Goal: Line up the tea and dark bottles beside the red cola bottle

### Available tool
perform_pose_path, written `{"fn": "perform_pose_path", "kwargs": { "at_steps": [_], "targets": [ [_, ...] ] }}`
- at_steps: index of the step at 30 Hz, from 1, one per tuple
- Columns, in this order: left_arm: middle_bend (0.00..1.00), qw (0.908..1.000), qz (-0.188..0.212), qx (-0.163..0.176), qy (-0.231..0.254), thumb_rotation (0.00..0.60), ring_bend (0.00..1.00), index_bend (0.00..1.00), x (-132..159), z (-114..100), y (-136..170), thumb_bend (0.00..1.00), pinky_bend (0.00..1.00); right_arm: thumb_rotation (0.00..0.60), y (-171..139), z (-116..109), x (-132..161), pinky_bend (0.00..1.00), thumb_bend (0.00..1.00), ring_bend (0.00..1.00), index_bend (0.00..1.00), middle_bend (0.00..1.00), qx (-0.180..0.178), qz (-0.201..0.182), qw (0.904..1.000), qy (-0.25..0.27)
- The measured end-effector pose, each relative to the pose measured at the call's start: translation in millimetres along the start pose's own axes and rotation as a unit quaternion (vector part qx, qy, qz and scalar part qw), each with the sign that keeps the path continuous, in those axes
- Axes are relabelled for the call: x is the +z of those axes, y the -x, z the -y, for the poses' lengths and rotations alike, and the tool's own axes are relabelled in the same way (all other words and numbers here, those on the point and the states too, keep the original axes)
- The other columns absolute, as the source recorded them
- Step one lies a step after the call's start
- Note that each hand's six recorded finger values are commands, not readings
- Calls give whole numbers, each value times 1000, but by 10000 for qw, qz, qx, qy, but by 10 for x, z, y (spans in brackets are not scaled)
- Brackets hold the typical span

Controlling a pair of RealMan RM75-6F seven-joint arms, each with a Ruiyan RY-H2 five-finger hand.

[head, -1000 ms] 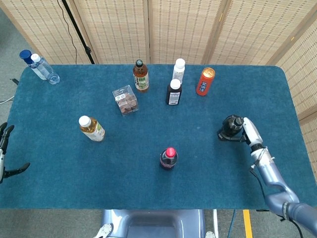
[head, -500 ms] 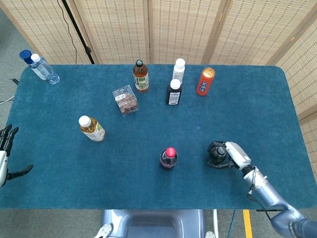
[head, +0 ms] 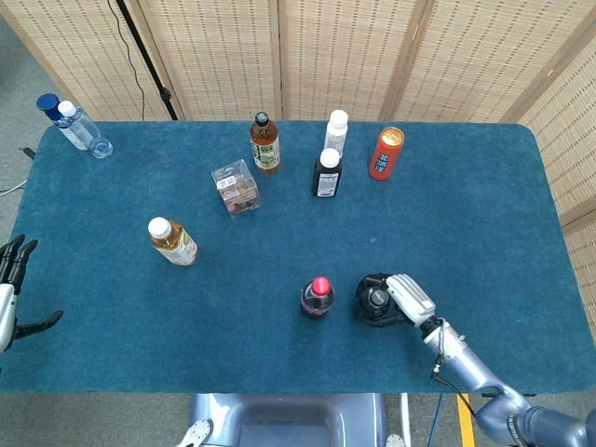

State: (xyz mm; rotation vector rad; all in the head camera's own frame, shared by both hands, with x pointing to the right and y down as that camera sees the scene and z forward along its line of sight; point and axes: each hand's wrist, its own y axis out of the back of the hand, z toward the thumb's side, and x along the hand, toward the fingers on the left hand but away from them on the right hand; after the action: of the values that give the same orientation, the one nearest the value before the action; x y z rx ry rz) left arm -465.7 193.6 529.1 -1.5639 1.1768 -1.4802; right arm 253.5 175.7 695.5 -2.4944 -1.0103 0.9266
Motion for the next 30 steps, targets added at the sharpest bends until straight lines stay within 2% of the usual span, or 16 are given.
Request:
{"fn": "perform_pose_path", "kwargs": {
  "at_steps": [4,10,20,30],
  "targets": [
    [0,10000,-24,16,0,600,0,0,-11,-5,-4,49,0,600,63,-6,-15,550,756,494,574,569,-98,-38,9997,-231],
    [0,10000,-16,7,2,600,0,0,-8,-6,-8,48,0,600,120,-8,16,550,756,494,574,569,-161,-82,9996,-231],
    [0,10000,-37,6,24,600,0,0,-24,-18,-9,49,0,600,146,129,118,550,756,494,574,569,-29,-155,9999,25],
    [0,10000,-37,-7,32,600,0,0,-27,-17,-8,49,0,600,185,295,225,550,756,494,574,569,125,-242,9996,56]
  ]
}}
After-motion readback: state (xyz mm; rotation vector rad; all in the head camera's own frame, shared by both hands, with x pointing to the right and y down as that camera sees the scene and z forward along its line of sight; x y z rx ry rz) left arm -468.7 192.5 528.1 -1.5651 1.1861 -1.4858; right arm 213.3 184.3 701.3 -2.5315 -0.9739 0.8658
